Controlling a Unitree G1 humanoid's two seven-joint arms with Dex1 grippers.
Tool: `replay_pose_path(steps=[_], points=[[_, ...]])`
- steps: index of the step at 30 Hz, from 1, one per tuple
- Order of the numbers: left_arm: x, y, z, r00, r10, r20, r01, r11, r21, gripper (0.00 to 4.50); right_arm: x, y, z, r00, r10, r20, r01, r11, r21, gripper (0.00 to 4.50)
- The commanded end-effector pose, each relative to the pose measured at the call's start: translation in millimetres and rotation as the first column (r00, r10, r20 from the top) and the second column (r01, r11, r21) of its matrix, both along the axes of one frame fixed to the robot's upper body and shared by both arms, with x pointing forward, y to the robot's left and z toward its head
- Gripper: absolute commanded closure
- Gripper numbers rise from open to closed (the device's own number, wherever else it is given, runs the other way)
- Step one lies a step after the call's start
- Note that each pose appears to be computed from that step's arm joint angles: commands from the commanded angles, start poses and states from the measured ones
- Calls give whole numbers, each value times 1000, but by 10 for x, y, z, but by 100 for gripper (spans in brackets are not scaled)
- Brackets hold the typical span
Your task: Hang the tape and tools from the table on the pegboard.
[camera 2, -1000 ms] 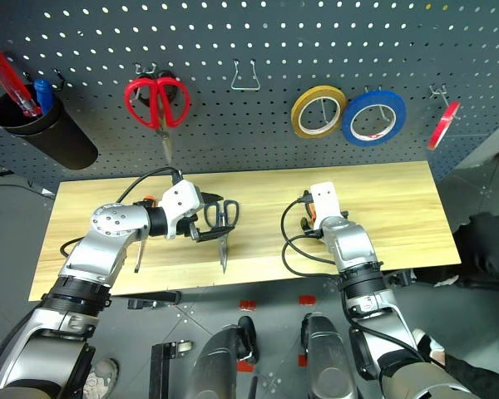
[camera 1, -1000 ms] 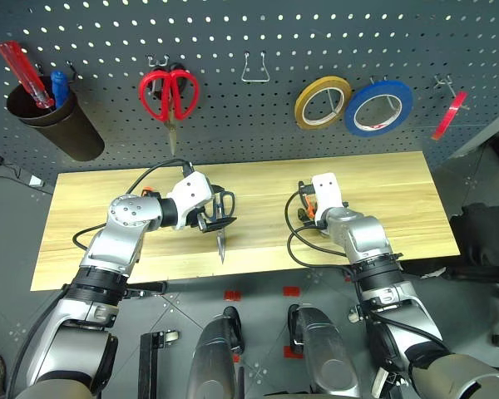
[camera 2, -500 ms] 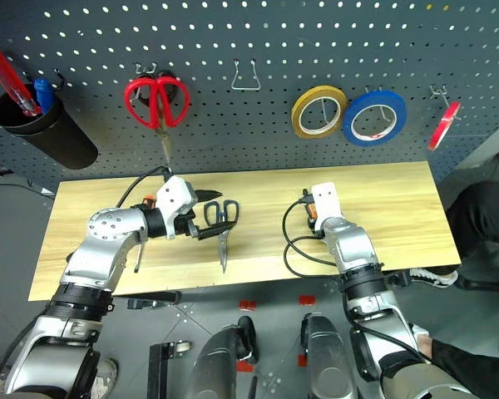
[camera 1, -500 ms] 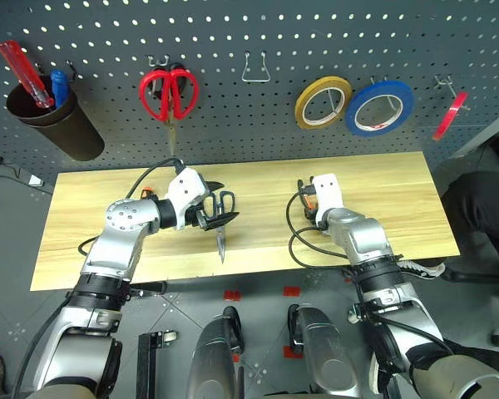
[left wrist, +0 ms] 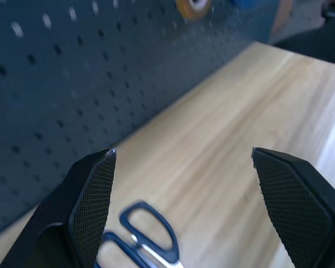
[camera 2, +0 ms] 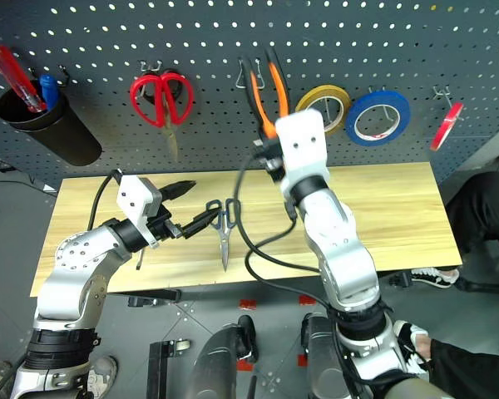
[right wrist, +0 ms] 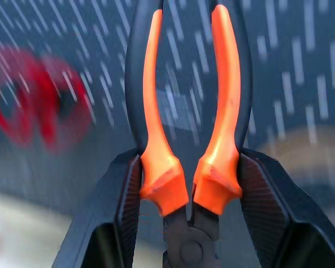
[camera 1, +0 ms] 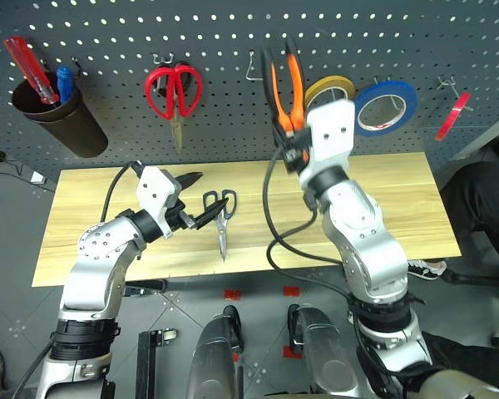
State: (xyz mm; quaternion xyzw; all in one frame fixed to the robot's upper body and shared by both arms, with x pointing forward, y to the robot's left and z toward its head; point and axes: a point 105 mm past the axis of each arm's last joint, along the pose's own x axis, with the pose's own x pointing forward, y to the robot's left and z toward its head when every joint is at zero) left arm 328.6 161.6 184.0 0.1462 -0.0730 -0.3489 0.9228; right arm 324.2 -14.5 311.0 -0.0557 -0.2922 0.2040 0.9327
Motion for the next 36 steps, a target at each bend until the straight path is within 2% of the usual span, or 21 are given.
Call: replay_pose_path(steps=[1, 7, 13, 28, 33, 36], points=[[38, -118, 226, 998, 1, 61, 0, 1000, -8, 40, -70, 95, 312, 987, 37, 155, -44, 998, 39, 229], [235, -218, 451, 994, 45, 102, -43, 999, -25, 40, 130, 233, 635, 960, 42, 277, -59, 997, 51, 229], [311, -265, 527, 993, 66, 102, -61, 997, -49, 40, 298, 283, 720, 937, 33, 347, -43, 999, 22, 229], [385, -306, 680, 989, 79, 129, -71, 995, -68, 40, 694, 148, 625, 933, -31, 358, 36, 999, -5, 229], [402, -333, 655, 990, 70, 123, -64, 996, -54, 40, 794, 85, 477, 944, -64, 325, 70, 997, -8, 229], [400, -343, 621, 991, 66, 116, -61, 997, -45, 40, 862, 16, 271, 956, -89, 278, 97, 995, -16, 229]])
